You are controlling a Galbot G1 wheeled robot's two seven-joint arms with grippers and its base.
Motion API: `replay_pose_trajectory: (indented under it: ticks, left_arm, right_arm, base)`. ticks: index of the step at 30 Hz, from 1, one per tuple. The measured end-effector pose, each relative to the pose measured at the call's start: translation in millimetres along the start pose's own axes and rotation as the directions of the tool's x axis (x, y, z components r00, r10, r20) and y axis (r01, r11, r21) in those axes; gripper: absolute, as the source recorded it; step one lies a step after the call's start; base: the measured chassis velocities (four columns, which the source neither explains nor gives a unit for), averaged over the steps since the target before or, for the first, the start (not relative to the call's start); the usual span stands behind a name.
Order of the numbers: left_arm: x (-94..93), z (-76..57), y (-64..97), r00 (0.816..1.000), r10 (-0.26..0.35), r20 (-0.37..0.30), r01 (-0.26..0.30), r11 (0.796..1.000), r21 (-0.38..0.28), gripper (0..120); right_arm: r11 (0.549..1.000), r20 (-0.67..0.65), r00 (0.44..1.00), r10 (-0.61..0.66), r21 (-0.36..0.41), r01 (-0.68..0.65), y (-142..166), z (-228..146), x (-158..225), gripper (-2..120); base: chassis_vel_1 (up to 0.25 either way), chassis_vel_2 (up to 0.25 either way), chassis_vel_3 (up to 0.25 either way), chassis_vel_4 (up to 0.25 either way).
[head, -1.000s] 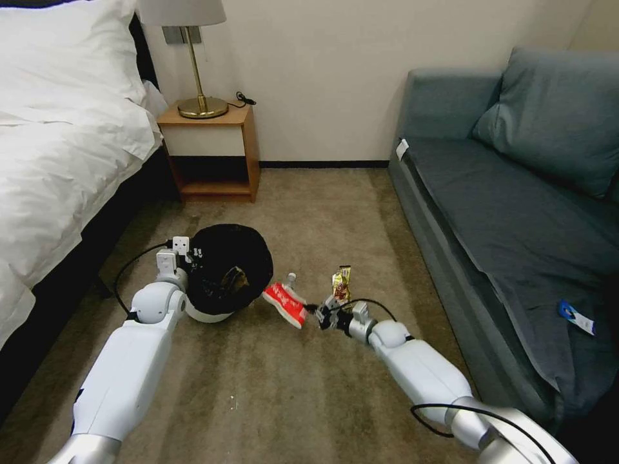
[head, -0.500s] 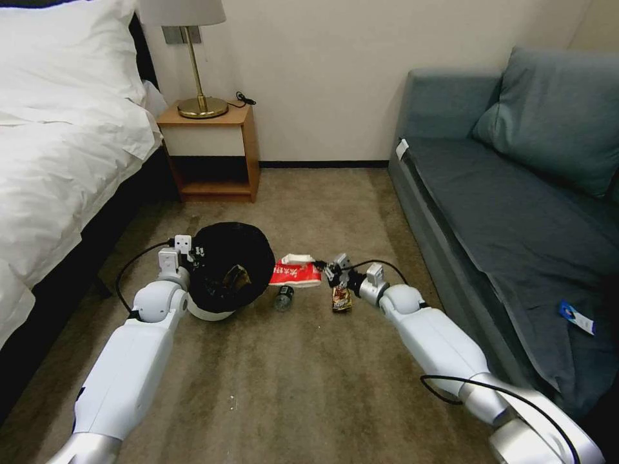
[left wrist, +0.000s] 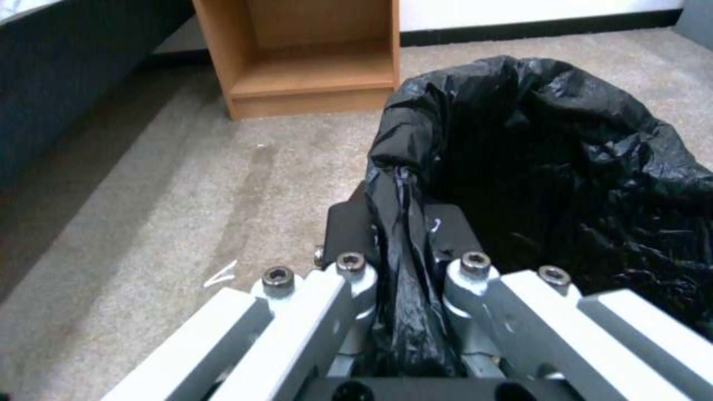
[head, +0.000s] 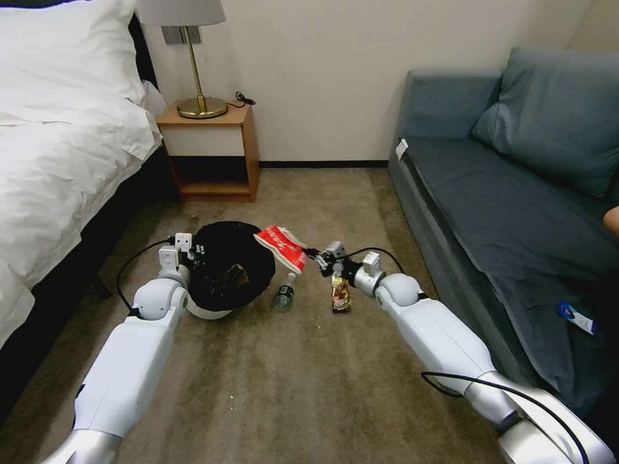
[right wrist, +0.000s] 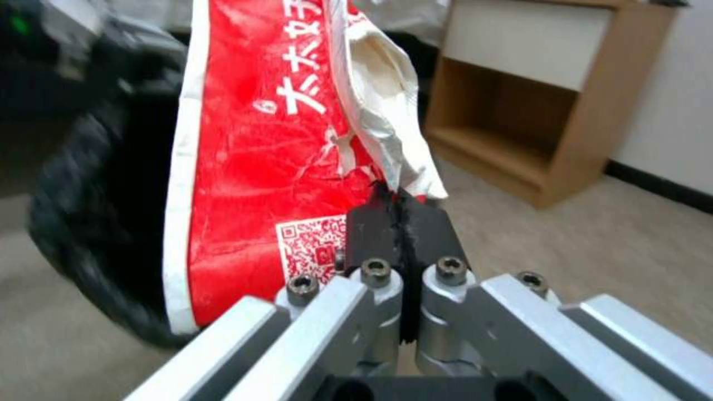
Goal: Pick up the trash bin, then pick up the garbage on the floor and place it into the trash bin.
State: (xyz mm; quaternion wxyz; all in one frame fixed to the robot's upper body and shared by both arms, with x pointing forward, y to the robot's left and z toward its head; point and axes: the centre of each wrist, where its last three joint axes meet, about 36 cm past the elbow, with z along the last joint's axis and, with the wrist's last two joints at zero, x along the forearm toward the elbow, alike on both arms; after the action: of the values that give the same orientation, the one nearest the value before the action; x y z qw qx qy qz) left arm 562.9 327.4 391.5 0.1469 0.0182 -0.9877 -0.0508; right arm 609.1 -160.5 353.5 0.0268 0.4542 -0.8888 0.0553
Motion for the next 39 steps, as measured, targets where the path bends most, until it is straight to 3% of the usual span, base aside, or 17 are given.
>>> replay_pose_trajectory:
  ticks: [8, 17, 18, 22, 24, 26, 32, 39]
  left_arm:
    - [-2.9, -1.4, -16.4, 1.0, 0.023, 0.004, -0.023, 1.0, 0.009, 6]
    - [-5.5, -5.2, -19.9, 1.0, 0.026, 0.01, -0.026, 1.0, 0.015, 6]
    - [-5.3, -5.0, -19.1, 1.0, 0.025, 0.009, -0.025, 1.0, 0.014, 6]
    - [-4.7, -4.1, -18.2, 1.0, 0.024, 0.008, -0.024, 1.0, 0.013, 6]
    - [-3.8, -2.6, -15.6, 1.0, 0.02, 0.005, -0.02, 1.0, 0.012, 6]
    - [-3.6, -2.0, -15.0, 1.0, 0.018, 0.004, -0.018, 1.0, 0.013, 6]
    - [-3.5, -1.5, -16.0, 1.0, 0.018, 0.004, -0.018, 1.0, 0.017, 6]
    - [-0.1, -5.5, -13.8, 1.0, 0.017, 0.018, -0.017, 1.0, 0.014, 6]
  right_arm:
    - [1.0, -0.004, 1.0, 0.022, -0.02, -0.022, 32.8, 11.4, -43.9, 0]
    - [0.992, -0.044, 0.991, 0.128, -0.001, -0.129, 58.4, 28.9, -74.0, 1]
    - [0.99, -0.047, 0.989, 0.141, -0.001, -0.141, 61.0, 30.1, -76.3, 8]
    - [0.989, -0.046, 0.988, 0.145, 0.002, -0.145, 61.4, 30.7, -76.6, 15]
    - [0.989, -0.039, 0.988, 0.147, 0.018, -0.147, 60.2, 33.4, -73.2, 30]
    - [0.988, -0.036, 0.987, 0.157, 0.019, -0.156, 60.5, 34.2, -70.3, 36]
    - [0.979, -0.012, 0.979, 0.204, -0.024, -0.204, 67.6, 29.4, -64.4, 56]
    - [0.926, -0.007, 0.928, 0.373, -0.067, -0.372, 70.9, 21.0, -56.9, 82]
  base:
    - [0.0, 0.0, 0.0, 0.0]
    - [0.0, 0.0, 0.0, 0.0]
    - [0.0, 0.0, 0.0, 0.0]
    - [0.0, 0.0, 0.0, 0.0]
    - [0.0, 0.0, 0.0, 0.0]
    - [0.0, 0.0, 0.0, 0.0]
    - [0.0, 0.0, 0.0, 0.0]
    - [0.0, 0.0, 0.0, 0.0]
